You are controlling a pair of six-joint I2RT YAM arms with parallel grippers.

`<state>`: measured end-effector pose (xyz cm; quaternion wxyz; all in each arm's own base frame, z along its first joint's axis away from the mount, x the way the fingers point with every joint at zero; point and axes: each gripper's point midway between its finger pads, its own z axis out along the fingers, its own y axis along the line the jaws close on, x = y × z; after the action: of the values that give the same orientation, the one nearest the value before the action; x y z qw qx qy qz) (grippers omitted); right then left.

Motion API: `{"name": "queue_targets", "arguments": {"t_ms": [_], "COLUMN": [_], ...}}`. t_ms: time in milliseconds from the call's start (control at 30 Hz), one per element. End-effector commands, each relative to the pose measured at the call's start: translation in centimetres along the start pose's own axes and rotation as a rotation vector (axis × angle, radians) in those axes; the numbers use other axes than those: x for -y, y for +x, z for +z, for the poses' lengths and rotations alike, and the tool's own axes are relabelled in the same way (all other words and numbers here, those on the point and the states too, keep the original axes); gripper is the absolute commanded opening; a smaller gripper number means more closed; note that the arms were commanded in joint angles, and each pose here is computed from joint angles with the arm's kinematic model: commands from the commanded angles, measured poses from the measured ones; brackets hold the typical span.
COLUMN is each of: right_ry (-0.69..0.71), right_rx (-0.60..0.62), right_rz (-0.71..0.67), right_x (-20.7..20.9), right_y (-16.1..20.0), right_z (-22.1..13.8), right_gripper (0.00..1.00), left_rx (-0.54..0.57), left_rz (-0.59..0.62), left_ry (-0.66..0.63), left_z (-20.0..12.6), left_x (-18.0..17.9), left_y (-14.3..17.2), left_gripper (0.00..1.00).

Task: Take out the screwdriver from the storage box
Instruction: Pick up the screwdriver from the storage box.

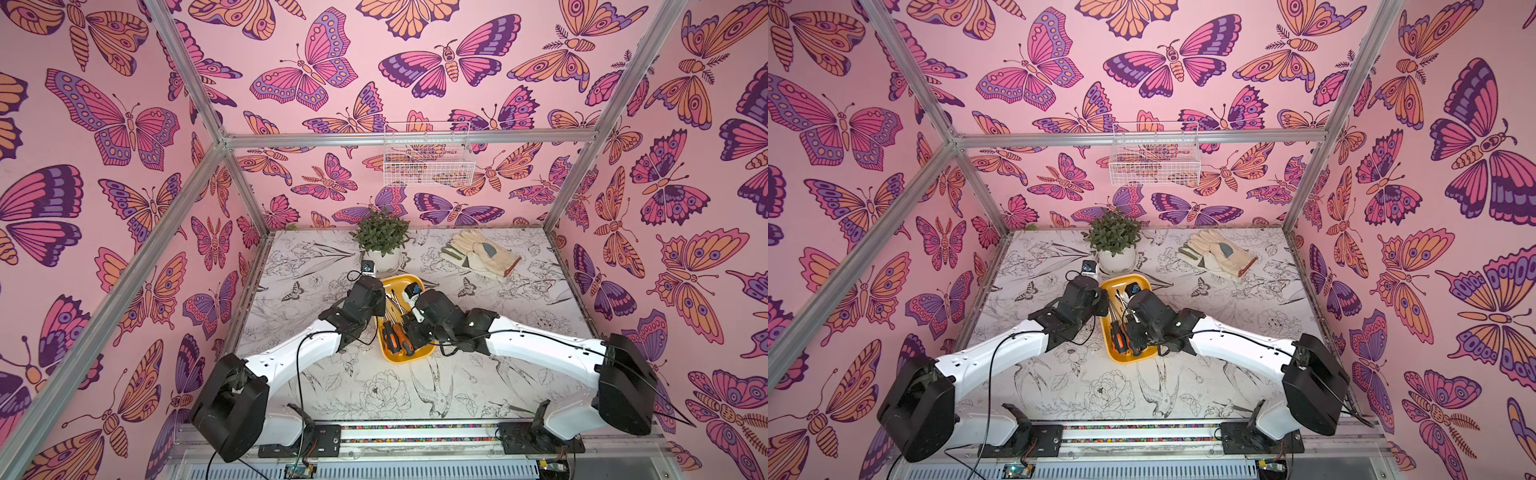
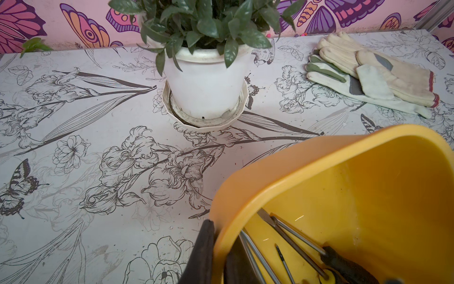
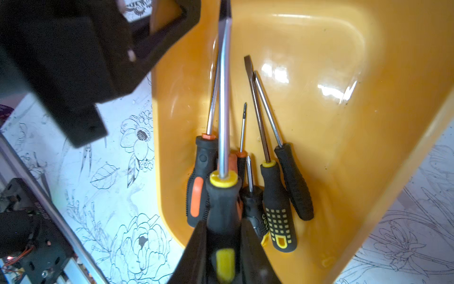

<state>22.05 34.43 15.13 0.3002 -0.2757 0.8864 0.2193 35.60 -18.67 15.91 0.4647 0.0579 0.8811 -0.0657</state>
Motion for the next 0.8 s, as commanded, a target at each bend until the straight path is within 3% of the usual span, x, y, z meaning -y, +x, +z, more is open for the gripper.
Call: {"name": "queue_targets", "arguments": {"t_ms": [0,167,367,567,767], "right_ry": [0.018,0.17,0.299,0.327,0.279], "right_rx": [0.033,0.088,0.106,0.041,-0.053], "right_rz": [0.047,0.126,0.25,0.336,0.349], "right_x": [0.7,4.9,10.2,12.1,10.9], "right_y": [0.3,2.4,6.3,8.8,9.3], "right_z": [-2.1,-5.8,-7.9,-6.7,-3.4], "right_gripper": [0.0,0.0,0.0,0.0,0.0], "left_rx": [0.057,0.054,0.054,0.056,0.049], "left_rz": [-0.007,0.024,0.041,0.063,0.106], "left_ry": [0.021,0.023,0.029,0.034,0.039], "left_z": [0.2,0.5,0.4,0.2,0.5], "left_x": [0.8,0.9,1.1,1.2,1.4], "left_y": [-1.6,-1.7,-1.6,-1.5,-1.4], "left_gripper": [0.0,0.0,0.0,0.0,0.0]}}
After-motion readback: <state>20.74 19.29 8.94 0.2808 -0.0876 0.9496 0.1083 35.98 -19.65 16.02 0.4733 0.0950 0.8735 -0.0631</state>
